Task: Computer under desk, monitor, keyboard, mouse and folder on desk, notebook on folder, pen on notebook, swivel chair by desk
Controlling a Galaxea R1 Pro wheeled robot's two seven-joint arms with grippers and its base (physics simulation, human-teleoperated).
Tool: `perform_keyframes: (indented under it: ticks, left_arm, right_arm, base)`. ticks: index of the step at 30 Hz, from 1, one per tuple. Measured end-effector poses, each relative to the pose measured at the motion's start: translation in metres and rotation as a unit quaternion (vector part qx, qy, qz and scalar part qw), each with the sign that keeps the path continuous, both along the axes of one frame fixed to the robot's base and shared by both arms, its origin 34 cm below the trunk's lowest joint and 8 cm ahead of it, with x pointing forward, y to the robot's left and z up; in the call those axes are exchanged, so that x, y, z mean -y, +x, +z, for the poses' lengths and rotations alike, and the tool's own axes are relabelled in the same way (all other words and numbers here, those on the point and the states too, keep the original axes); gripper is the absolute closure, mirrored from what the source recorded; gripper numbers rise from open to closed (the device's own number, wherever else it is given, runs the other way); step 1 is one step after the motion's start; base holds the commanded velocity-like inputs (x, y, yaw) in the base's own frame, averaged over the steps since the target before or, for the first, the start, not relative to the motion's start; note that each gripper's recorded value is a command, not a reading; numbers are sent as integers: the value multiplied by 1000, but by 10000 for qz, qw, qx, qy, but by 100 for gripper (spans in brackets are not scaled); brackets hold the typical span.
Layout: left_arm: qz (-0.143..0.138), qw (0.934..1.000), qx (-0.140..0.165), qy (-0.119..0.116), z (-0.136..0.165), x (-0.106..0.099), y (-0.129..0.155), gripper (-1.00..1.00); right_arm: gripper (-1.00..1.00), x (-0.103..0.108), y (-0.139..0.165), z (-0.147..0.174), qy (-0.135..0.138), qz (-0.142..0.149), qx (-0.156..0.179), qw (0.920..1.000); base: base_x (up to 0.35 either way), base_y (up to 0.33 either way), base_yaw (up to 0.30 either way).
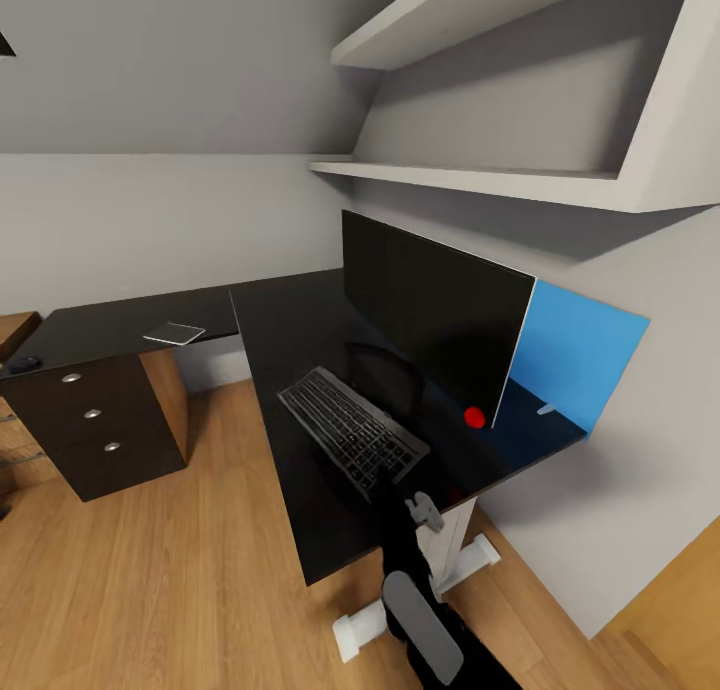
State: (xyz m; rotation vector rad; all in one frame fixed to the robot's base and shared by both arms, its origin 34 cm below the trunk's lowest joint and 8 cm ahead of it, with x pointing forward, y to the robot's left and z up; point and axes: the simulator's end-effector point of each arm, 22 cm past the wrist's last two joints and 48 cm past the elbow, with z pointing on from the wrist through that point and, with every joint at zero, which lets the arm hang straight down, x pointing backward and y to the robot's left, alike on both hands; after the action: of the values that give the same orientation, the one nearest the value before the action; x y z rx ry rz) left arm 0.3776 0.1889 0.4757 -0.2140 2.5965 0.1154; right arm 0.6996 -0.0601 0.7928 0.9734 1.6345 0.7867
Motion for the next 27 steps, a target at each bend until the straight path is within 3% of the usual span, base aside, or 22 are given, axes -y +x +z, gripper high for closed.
perform_keyframes:
  ticks: [1, 3, 6, 15, 27]
  left_arm:
    - [-2, 10000, 0, -1, 0, 0, 0, -100]
    - [-6, 10000, 0, -4, 0, 1, 0, -100]
    - [-8, 10000, 0, -6, 0, 1, 0, -100]
    - [-8, 10000, 2, -8, 0, 1, 0, -100]
    - [6, 10000, 4, 1, 0, 0, 0, -100]
  right_arm:
    - [100, 10, -1, -7, 281, -287, -164, 9991]
    - [100, 15, -2, -13, 512, -462, -290, 9972]
    - [100, 15, -4, -17, 643, -527, -371, 9958]
    - [100, 4, -8, -18, 483, -326, -323, 9978]
    - [100, 6, -8, -18, 542, -381, -346, 9972]
  base:
    - [0, 0, 0]
    - [0, 0, 0]
    - [0, 0, 0]
    - [17, 14, 0]
    - [221, 223, 0]
